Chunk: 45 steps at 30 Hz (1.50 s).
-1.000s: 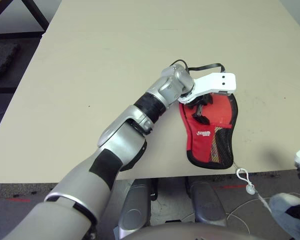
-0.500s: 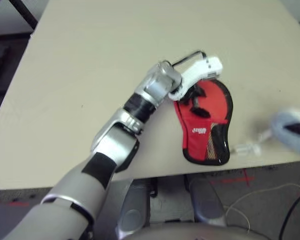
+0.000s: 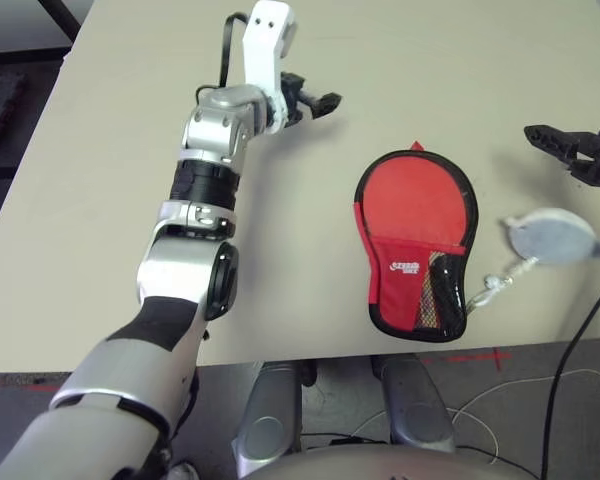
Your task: Store the ping-pong paddle in its case and zip it.
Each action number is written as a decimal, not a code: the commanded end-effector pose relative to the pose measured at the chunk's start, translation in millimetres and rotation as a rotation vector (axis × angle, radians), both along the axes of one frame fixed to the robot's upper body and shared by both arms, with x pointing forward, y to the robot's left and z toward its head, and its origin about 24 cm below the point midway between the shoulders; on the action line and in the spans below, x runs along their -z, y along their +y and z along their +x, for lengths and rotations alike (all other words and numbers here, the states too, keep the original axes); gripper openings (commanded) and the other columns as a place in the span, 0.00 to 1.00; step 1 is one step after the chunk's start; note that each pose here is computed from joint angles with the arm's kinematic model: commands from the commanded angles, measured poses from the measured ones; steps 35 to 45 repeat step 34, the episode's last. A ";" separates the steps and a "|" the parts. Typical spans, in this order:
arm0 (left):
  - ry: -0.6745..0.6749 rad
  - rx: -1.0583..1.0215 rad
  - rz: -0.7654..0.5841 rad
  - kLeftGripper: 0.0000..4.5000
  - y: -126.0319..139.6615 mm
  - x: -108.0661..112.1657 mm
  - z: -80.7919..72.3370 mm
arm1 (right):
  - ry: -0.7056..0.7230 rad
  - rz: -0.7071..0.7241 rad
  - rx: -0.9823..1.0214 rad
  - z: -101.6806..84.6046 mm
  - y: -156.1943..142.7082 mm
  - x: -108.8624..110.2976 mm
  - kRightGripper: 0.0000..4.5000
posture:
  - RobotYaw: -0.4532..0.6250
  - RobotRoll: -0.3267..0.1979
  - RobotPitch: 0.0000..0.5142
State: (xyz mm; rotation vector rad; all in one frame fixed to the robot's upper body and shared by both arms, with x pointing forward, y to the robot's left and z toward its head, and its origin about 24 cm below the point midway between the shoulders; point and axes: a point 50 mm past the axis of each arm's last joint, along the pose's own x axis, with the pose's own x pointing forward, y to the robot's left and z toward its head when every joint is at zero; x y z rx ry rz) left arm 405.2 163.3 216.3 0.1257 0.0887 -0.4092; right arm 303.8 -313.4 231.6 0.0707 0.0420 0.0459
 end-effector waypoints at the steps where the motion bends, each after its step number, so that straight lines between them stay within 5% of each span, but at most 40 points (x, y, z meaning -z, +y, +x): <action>1: -0.046 -0.122 -0.050 1.00 18.9 5.7 -2.9 | -0.025 -0.050 0.103 3.1 -18.1 13.5 0.99 | 0.33 0.62 0.54; 5: -0.132 -0.344 -0.007 1.00 54.9 25.4 -14.4 | -0.093 -0.023 0.158 10.2 -30.1 32.8 0.99 | 0.34 0.62 0.55; 18: -0.199 -0.462 0.074 1.00 55.6 65.5 -39.2 | -0.115 -0.109 0.168 17.2 -48.7 64.6 0.99 | 0.36 0.62 0.56; 33: -0.297 -0.643 0.105 1.00 89.2 58.5 -60.1 | -0.101 -0.122 0.153 20.4 -55.4 69.1 0.99 | 0.40 0.62 0.58; 45: -0.292 -0.646 0.105 1.00 90.4 59.3 -60.3 | -0.100 -0.117 0.156 19.8 -55.9 69.4 0.99 | 0.40 0.62 0.58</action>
